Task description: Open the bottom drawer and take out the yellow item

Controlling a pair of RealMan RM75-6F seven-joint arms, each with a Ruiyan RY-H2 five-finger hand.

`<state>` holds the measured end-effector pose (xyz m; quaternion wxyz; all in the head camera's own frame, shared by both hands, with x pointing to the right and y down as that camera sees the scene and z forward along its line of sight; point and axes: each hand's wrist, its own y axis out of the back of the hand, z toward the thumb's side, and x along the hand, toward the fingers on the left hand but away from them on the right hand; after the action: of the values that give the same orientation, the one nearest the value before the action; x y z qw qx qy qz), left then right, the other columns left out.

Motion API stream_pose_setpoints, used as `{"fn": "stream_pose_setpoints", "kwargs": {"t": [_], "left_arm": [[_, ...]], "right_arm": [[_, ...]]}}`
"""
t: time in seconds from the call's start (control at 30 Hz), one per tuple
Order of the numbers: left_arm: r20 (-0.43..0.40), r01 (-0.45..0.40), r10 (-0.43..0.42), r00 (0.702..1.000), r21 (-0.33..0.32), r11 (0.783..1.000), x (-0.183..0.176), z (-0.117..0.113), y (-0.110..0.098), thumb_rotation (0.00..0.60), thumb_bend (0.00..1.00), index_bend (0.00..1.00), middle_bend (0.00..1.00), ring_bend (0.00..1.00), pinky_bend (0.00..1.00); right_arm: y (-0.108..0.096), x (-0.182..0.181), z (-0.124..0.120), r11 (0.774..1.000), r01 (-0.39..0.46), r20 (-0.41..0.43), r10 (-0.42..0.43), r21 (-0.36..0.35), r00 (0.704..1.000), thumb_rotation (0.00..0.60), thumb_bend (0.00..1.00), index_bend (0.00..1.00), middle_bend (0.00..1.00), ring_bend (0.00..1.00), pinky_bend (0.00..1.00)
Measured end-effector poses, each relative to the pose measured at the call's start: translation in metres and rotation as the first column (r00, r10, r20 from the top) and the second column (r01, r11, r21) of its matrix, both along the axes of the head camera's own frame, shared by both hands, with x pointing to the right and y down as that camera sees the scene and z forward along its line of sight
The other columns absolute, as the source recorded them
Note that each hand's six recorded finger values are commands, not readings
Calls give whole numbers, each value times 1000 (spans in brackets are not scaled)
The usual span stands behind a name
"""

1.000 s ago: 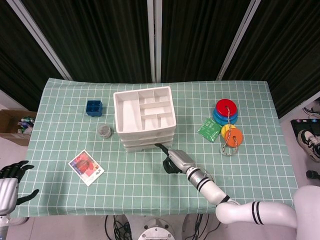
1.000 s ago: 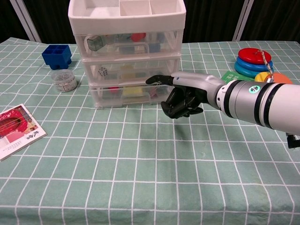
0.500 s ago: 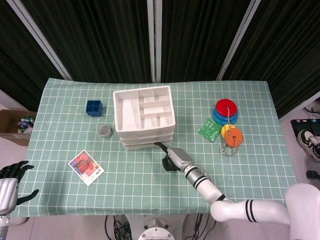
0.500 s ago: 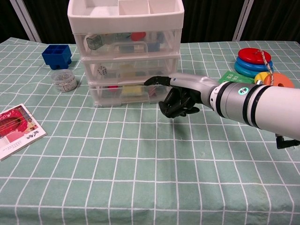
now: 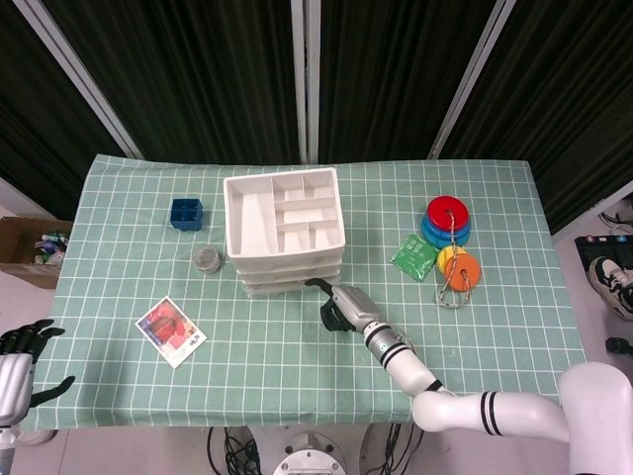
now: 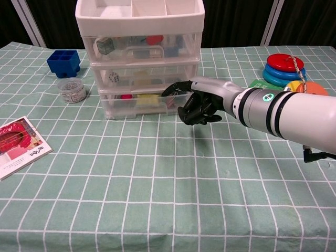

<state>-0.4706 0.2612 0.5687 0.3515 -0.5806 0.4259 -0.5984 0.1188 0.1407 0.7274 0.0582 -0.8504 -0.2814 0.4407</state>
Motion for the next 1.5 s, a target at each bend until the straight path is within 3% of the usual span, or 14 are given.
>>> {"fn": "stream_pose_setpoints", "kwargs": {"t": [0.33, 0.57, 1.03, 1.13, 1.23, 1.33, 1.5], "left_arm": [[-2, -1, 1, 1000, 0, 1000, 0, 1, 0, 600, 51, 299, 208, 189, 209], [-4, 0, 0, 1000, -1, 1000, 0, 2, 0, 600, 51, 299, 208, 189, 209], [-6, -6, 6, 1000, 1, 1000, 1, 3, -1, 600, 51, 299, 207, 189, 209], [-6, -5, 5, 1000, 2, 1000, 1, 3, -1, 600, 51, 299, 208, 189, 209], [-5, -5, 5, 1000, 2, 1000, 1, 2, 0, 600, 51, 299, 208, 189, 209], [-4, -1, 1, 1000, 5, 1000, 0, 1, 1, 600, 51, 299, 208, 189, 209], [-3, -1, 1, 1000, 9, 1000, -1, 0, 1, 600, 51, 299, 208, 189, 209]], "right_arm": [[11, 5, -12, 999, 5, 43, -3, -40, 999, 600, 629, 311, 802, 796, 955], [29, 13, -21, 996, 44, 57, -39, -78, 998, 600, 629, 312, 802, 796, 955], [50, 20, -32, 992, 84, 87, -76, -89, 993, 600, 629, 300, 802, 795, 955], [49, 20, -33, 993, 98, 80, -93, -68, 992, 600, 619, 135, 802, 795, 955], [48, 21, -36, 992, 123, 66, -121, -30, 990, 600, 517, 10, 802, 794, 955], [45, 24, -40, 987, 158, 37, -159, 21, 987, 600, 399, 0, 802, 792, 955], [33, 26, -62, 960, 244, -14, -244, 136, 970, 600, 360, 10, 802, 801, 959]]}}
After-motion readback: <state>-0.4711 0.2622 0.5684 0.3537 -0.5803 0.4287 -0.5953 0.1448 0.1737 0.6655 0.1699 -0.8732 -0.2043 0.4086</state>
